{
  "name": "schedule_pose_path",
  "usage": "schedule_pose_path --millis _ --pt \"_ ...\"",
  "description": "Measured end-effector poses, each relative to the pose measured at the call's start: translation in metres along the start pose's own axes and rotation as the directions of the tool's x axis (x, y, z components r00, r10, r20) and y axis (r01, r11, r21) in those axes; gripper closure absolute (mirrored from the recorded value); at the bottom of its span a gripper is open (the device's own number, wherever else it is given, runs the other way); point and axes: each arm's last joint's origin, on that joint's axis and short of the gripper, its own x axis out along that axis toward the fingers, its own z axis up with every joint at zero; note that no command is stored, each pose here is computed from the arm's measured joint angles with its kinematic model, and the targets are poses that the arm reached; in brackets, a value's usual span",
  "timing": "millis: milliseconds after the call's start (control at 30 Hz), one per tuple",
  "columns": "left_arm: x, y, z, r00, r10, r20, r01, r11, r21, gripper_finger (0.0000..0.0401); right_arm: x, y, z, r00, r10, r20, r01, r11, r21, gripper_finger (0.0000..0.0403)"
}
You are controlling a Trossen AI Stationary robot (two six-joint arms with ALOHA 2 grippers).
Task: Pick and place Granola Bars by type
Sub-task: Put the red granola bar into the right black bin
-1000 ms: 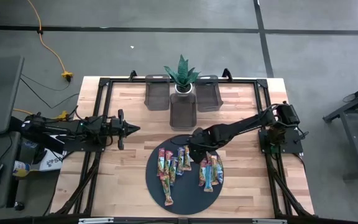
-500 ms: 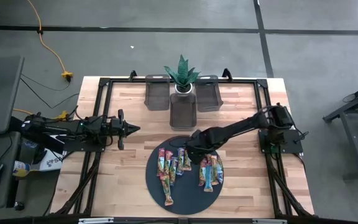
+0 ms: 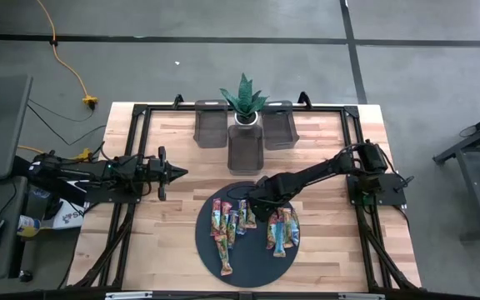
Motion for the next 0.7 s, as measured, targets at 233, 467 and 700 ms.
schedule_pose_path --millis 233,467,700 --pt "0.000 0.000 0.000 1.000 0.000 0.000 0.000 1.000 0.000 0.0400 0.014 -0.004 0.001 0.996 0.078 -0.036 -0.076 0.995 0.059 0.0208" --pt "0.000 0.000 0.000 1.000 0.000 0.001 0.000 1.000 0.000 0.0400 0.025 -0.011 -0.004 0.996 0.076 -0.035 -0.072 0.992 0.102 0.0235" --pt "0.000 0.000 0.000 1.000 0.000 0.000 0.000 1.000 0.000 0.0400 0.025 -0.011 -0.003 0.997 0.066 -0.029 -0.064 0.996 0.061 0.0266"
